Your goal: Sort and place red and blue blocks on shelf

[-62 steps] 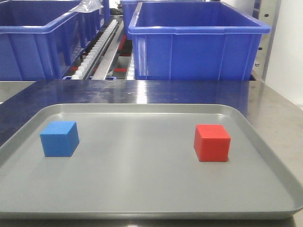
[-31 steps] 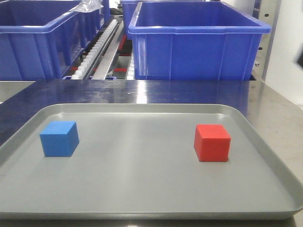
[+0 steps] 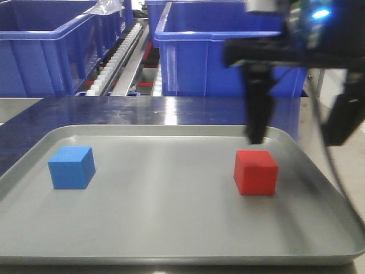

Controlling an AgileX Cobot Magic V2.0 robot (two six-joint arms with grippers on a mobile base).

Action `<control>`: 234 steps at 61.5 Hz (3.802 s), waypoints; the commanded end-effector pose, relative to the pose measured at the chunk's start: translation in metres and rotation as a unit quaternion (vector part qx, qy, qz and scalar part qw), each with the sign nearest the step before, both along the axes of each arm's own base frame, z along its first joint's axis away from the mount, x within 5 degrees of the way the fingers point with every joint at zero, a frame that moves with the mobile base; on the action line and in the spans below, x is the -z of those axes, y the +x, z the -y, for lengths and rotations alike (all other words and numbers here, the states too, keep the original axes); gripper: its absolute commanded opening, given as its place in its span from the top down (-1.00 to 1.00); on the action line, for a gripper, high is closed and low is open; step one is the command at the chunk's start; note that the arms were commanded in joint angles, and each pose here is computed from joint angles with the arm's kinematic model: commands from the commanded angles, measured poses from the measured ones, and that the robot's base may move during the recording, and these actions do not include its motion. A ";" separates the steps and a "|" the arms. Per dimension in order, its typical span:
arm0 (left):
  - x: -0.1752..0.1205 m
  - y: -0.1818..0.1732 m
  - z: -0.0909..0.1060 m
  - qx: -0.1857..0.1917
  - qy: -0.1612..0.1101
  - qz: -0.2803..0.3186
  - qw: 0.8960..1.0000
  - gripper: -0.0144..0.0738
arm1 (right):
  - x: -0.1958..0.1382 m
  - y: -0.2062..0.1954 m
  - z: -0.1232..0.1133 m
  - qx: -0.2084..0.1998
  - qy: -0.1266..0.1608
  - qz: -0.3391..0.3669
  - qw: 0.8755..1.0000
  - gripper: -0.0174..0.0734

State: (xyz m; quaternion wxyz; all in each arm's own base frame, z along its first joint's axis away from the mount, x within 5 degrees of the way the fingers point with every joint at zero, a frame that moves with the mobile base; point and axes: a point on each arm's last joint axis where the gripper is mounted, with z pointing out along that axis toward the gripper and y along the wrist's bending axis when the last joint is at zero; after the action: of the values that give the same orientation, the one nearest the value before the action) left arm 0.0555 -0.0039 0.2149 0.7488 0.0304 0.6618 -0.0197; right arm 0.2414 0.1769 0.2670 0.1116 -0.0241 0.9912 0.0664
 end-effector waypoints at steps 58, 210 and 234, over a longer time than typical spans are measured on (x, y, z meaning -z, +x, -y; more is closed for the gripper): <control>0.001 -0.001 -0.001 -0.003 -0.011 0.034 0.999 0.37 | 0.021 0.020 -0.026 0.020 0.016 0.015 1.000 -0.75; 0.001 -0.001 -0.001 -0.003 -0.011 0.034 0.999 0.37 | -0.027 -0.192 0.170 0.020 0.023 0.627 0.778 0.50; 0.001 -0.001 -0.001 -0.003 -0.011 0.034 0.999 0.37 | -0.027 -0.192 0.170 0.020 0.023 0.627 0.778 0.50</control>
State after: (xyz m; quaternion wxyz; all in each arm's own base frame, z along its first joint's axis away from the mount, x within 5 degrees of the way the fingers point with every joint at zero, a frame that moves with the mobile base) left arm 0.0555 -0.0039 0.2149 0.7488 0.0304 0.6618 -0.0197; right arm 0.0501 0.0075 0.2785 0.6731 -0.0358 0.7358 0.0648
